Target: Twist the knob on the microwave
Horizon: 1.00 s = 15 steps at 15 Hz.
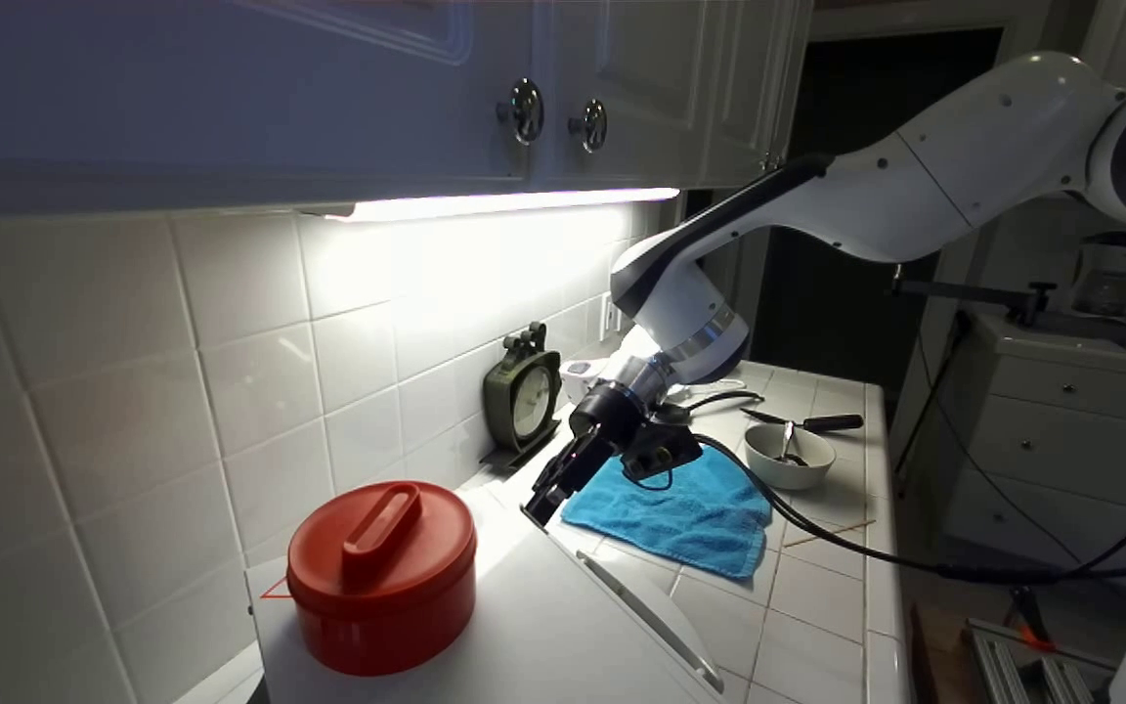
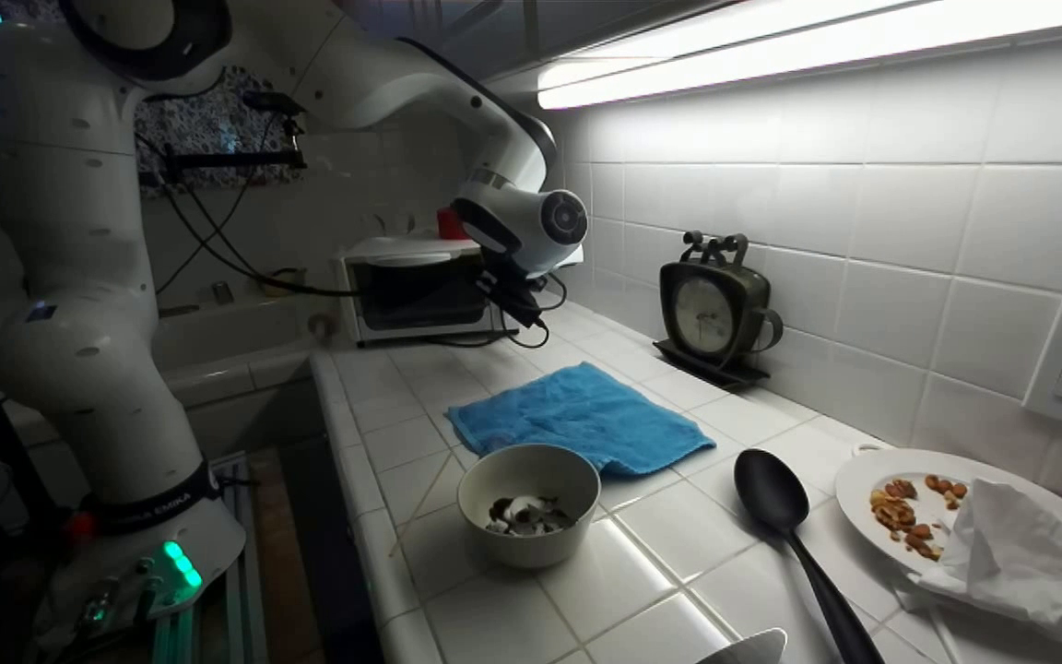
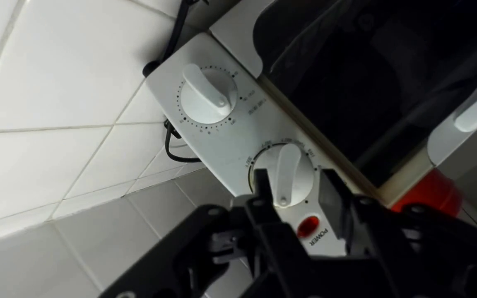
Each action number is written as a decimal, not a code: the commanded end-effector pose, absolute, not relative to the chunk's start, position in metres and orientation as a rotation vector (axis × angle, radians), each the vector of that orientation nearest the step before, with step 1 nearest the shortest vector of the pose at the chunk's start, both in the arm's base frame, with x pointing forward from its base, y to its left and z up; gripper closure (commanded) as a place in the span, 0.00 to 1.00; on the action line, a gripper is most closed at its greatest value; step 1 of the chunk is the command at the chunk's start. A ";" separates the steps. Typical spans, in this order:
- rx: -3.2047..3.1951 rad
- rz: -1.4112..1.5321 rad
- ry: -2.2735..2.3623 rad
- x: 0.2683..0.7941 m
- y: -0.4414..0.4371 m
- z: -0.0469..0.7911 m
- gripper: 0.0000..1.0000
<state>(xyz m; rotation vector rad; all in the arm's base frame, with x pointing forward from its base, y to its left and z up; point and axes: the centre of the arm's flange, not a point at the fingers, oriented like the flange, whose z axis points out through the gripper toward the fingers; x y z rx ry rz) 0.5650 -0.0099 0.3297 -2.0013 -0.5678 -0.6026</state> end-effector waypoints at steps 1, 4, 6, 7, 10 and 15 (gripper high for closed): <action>-1.990 -0.579 -0.566 0.581 -0.009 0.329 0.45; -1.986 -0.575 -0.567 0.586 -0.007 0.327 0.54; -1.982 -0.570 -0.564 0.589 -0.006 0.326 0.61; -1.981 -0.569 -0.564 0.590 -0.005 0.326 0.66; -1.972 -0.568 -0.571 0.592 -0.004 0.328 0.87; -2.008 -0.573 -0.628 0.584 0.002 0.330 0.97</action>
